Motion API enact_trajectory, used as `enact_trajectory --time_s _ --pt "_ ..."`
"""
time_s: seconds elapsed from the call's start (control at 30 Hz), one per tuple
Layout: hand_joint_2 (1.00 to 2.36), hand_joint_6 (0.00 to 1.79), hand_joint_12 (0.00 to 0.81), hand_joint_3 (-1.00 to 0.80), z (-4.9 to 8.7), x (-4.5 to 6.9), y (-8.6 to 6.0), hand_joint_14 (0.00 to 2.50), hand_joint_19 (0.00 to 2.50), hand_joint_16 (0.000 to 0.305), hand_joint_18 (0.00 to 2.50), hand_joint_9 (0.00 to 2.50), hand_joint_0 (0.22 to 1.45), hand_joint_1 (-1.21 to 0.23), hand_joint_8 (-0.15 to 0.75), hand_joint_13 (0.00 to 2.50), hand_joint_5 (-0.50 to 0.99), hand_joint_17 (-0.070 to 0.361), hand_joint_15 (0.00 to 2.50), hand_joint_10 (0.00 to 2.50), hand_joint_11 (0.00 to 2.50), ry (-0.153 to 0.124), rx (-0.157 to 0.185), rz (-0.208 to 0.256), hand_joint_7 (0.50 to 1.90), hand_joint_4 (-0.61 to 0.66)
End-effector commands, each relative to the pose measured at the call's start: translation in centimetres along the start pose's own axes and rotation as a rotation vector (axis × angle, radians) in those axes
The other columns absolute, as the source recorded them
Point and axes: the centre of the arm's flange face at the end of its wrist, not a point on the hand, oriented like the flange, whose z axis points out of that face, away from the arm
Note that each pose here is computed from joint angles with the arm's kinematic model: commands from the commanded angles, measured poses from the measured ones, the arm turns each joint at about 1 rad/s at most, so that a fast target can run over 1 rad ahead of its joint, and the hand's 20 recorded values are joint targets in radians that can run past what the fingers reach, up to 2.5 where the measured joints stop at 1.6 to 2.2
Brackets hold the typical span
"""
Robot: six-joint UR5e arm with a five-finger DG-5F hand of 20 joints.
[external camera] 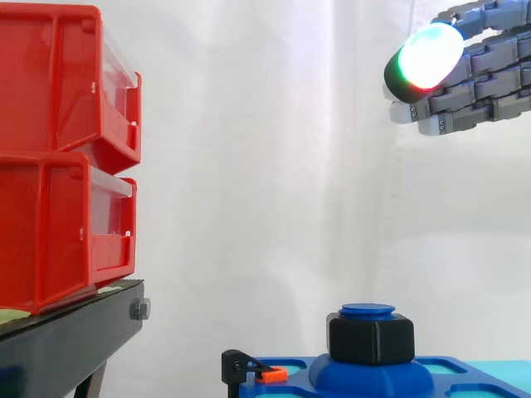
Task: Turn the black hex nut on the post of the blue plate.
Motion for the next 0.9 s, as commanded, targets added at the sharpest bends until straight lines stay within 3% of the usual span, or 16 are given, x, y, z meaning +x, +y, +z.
enact_trajectory --time_s 0.0,0.13,0.27,0.33,0.47,0.57,0.87 --pt "1.0 0.5 0.333 -0.5 -0.01 0.05 -0.02 0.0 0.03 0.059 0.0 0.0 0.44 -0.4 0.135 0.0 -0.27 0.133 0.0 0.0 0.0 0.001 0.0 0.001 0.67 0.04" --pt "1.0 0.5 0.329 -0.5 0.01 0.0 0.04 0.0 0.03 0.059 0.0 0.0 0.44 -0.41 0.134 0.0 -0.27 0.132 0.0 0.0 0.0 0.0 -0.001 0.0 0.71 0.05" --pt "1.0 0.5 0.333 -0.5 0.01 0.0 0.04 0.0 0.03 0.06 0.0 0.0 0.44 -0.41 0.135 0.0 -0.27 0.134 0.0 0.0 0.0 0.0 -0.001 0.001 0.66 0.04" --pt "1.0 0.5 0.331 -0.5 -0.01 0.05 -0.02 0.0 0.02 0.059 0.0 0.0 0.44 -0.41 0.133 0.0 -0.27 0.132 0.0 0.0 0.0 0.001 0.0 0.0 0.72 0.04" --pt "1.0 0.5 0.332 -0.5 0.01 0.0 0.04 0.0 0.02 0.059 0.0 0.0 0.44 -0.42 0.141 0.0 -0.26 0.133 0.0 0.0 0.0 0.0 -0.001 0.0 0.65 0.04" --pt "1.0 0.5 0.331 -0.5 0.0 -0.07 -0.02 0.0 0.03 0.059 0.0 0.0 0.45 -0.42 0.137 0.0 -0.27 0.132 0.0 0.0 0.0 -0.001 0.0 0.0 0.71 0.04" --pt "1.0 0.5 0.329 -0.5 -0.01 0.05 -0.02 0.0 0.02 0.059 0.0 0.0 0.45 -0.42 0.132 0.0 -0.26 0.133 0.0 0.0 0.0 0.001 0.0 0.0 0.66 0.03"
